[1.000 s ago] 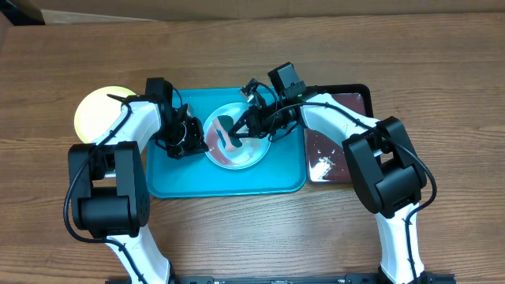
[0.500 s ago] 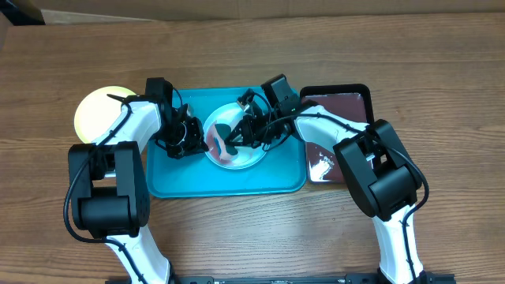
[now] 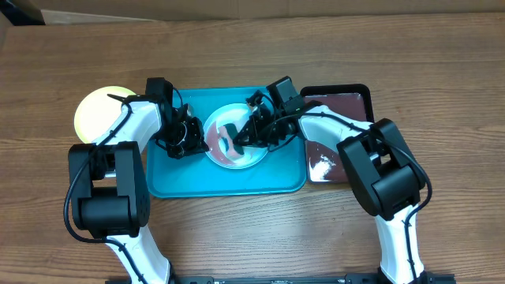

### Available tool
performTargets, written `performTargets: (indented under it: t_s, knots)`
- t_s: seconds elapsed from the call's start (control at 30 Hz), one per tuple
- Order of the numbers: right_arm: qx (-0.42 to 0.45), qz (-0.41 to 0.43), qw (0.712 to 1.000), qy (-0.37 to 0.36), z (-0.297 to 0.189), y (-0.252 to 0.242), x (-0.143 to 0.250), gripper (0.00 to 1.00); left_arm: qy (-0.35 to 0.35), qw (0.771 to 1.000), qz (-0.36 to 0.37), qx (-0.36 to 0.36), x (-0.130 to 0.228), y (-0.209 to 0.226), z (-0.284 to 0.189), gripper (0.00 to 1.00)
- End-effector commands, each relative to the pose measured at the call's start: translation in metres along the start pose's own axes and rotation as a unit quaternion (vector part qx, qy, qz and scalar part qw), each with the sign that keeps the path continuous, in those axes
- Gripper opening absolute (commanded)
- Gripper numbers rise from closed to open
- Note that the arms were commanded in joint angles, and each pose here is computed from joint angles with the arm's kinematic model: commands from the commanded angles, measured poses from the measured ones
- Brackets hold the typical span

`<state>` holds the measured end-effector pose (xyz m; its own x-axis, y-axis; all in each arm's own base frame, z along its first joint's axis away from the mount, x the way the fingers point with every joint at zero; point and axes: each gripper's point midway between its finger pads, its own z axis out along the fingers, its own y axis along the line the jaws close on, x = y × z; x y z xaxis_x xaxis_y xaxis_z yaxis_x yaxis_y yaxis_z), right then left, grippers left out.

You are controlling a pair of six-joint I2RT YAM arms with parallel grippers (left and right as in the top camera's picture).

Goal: Clean dirty plates on tray and stack at the side

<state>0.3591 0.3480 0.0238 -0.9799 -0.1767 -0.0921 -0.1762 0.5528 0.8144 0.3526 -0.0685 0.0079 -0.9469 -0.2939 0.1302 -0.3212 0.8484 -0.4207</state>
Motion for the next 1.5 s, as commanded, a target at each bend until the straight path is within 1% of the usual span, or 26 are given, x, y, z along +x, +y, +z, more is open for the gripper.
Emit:
performTargets:
  t_s: [0.0, 0.07, 0.23, 0.3, 0.37, 0.43, 0.57, 0.7, 0.73, 0.77, 0.83, 0.9, 0.97, 1.03, 1.1, 1.2, 1.27, 1.33, 1.37, 1.43, 1.47]
  knots:
    - [0.054, -0.045, 0.996, -0.059, -0.030, 0.011, -0.023, 0.04, -0.010, 1.000, 0.013, -0.012, 0.000, 0.003, -0.004, 0.04]
    - [0.064, -0.060, 0.994, -0.066, -0.037, 0.017, -0.026, 0.04, -0.010, 1.000, 0.013, -0.012, 0.000, 0.003, -0.004, 0.04]
    - [0.057, -0.083, 0.992, -0.082, -0.057, 0.040, -0.037, 0.04, -0.010, 1.000, 0.013, -0.012, 0.000, 0.003, -0.004, 0.04]
    - [0.036, -0.093, 0.992, -0.081, -0.066, 0.054, -0.038, 0.04, -0.010, 1.000, 0.013, -0.012, 0.000, 0.003, -0.004, 0.04]
    - [-0.005, -0.114, 0.991, -0.073, -0.077, 0.073, -0.035, 0.04, -0.010, 1.000, 0.013, -0.012, 0.000, 0.003, -0.004, 0.04]
    - [-0.028, -0.117, 0.990, -0.071, -0.092, 0.084, -0.032, 0.04, -0.010, 1.000, 0.013, -0.012, 0.000, 0.003, -0.004, 0.04]
    - [-0.007, -0.101, 0.992, -0.077, -0.126, 0.074, -0.028, 0.04, -0.010, 1.000, 0.013, -0.013, 0.000, 0.003, -0.004, 0.04]
    - [0.067, -0.041, 0.993, -0.087, -0.167, 0.026, -0.023, 0.04, -0.010, 1.000, 0.013, -0.013, 0.000, 0.003, -0.004, 0.04]
    - [0.117, 0.000, 0.989, -0.094, -0.188, -0.006, -0.020, 0.04, -0.011, 1.000, 0.014, -0.013, -0.001, 0.003, -0.004, 0.04]
    - [0.145, 0.021, 0.984, -0.098, -0.198, -0.022, -0.018, 0.04, -0.011, 1.000, 0.014, -0.012, -0.001, 0.003, -0.004, 0.04]
    - [0.208, 0.056, 0.971, -0.106, -0.218, -0.054, -0.013, 0.04, -0.012, 1.000, 0.014, -0.012, -0.001, 0.002, -0.004, 0.04]
    - [0.290, 0.083, 0.947, -0.111, -0.241, -0.087, -0.006, 0.04, -0.013, 1.000, 0.015, -0.012, -0.001, 0.002, -0.004, 0.04]
    - [0.354, 0.090, 0.925, -0.105, -0.258, -0.108, 0.002, 0.04, -0.014, 1.000, 0.015, -0.012, -0.002, 0.002, -0.004, 0.04]
    - [0.401, 0.095, 0.906, -0.102, -0.269, -0.120, 0.007, 0.04, -0.016, 1.000, 0.014, -0.011, -0.003, 0.002, -0.004, 0.05]
    - [0.426, 0.078, 0.897, -0.094, -0.272, -0.124, 0.008, 0.04, -0.018, 1.000, 0.015, -0.010, -0.004, 0.001, -0.004, 0.04]
    - [0.444, 0.042, 0.892, -0.075, -0.270, -0.124, 0.009, 0.04, -0.018, 1.000, 0.016, -0.010, -0.004, 0.001, -0.004, 0.04]
    - [0.447, 0.036, 0.891, -0.071, -0.268, -0.123, 0.009, 0.09, -0.019, 1.000, 0.016, -0.010, -0.004, 0.001, -0.004, 0.05]
    - [0.446, 0.034, 0.892, -0.068, -0.266, -0.121, 0.010, 0.22, -0.021, 1.000, 0.016, -0.012, -0.005, 0.002, -0.004, 0.05]
    - [0.443, 0.034, 0.894, -0.066, -0.264, -0.120, 0.011, 0.29, -0.023, 1.000, 0.017, -0.013, -0.006, 0.002, -0.004, 0.05]
    - [0.435, 0.035, 0.898, -0.063, -0.262, -0.118, 0.012, 0.47, -0.023, 0.999, 0.017, -0.014, -0.007, 0.002, -0.004, 0.05]
    - [0.434, 0.036, 0.898, -0.062, -0.261, -0.118, 0.012, 0.57, -0.024, 0.999, 0.017, -0.014, -0.007, 0.002, -0.004, 0.05]
